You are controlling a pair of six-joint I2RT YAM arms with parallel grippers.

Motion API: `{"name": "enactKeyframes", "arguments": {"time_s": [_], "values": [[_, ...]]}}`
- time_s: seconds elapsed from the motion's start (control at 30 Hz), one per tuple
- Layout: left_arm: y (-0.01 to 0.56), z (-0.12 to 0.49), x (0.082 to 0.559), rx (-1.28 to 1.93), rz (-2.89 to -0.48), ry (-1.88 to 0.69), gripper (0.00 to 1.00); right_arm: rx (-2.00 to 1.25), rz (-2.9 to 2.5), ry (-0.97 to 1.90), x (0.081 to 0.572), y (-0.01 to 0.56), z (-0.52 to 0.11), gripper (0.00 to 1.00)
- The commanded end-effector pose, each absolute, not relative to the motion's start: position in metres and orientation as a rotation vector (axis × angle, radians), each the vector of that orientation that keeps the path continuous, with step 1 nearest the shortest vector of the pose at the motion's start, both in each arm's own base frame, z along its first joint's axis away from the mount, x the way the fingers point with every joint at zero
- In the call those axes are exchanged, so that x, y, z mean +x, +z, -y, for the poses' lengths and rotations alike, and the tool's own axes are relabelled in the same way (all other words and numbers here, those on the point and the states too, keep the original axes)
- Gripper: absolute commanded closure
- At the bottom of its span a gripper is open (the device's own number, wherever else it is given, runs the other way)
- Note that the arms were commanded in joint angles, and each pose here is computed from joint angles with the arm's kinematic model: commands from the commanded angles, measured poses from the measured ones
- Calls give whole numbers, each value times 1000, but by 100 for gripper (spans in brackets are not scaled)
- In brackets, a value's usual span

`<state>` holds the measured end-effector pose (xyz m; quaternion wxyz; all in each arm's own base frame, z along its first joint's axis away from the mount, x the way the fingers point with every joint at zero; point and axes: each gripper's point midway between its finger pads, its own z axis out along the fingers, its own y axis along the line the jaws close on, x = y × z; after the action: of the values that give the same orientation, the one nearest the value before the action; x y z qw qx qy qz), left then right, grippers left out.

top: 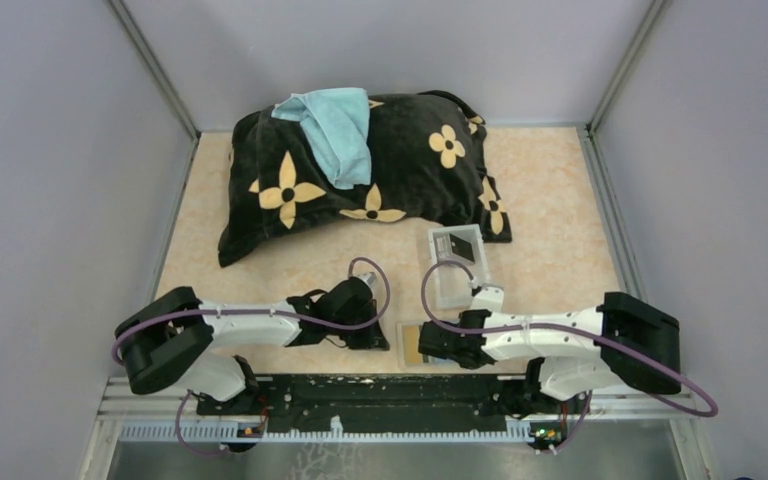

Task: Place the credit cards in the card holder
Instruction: Move the card holder to the center of the board.

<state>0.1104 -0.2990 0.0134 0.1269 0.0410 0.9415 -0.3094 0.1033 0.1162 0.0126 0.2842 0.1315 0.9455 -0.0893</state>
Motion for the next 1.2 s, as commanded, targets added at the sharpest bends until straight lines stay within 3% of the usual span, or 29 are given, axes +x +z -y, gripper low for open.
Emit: {"name": "enactKeyframes", "arguments": {"time_s": [0.0, 0.4, 1.17], "values": [[-27, 258, 84, 148, -2883, -683, 100, 350, -2592, -88, 103, 3, -158, 100], [-27, 240, 85, 81, -2872, -609, 100, 203, -2634, -66, 105, 1, -207, 100], [-13, 175, 126, -139, -2738, -181, 99, 46, -2605, -22, 128, 10, -271, 100]]}}
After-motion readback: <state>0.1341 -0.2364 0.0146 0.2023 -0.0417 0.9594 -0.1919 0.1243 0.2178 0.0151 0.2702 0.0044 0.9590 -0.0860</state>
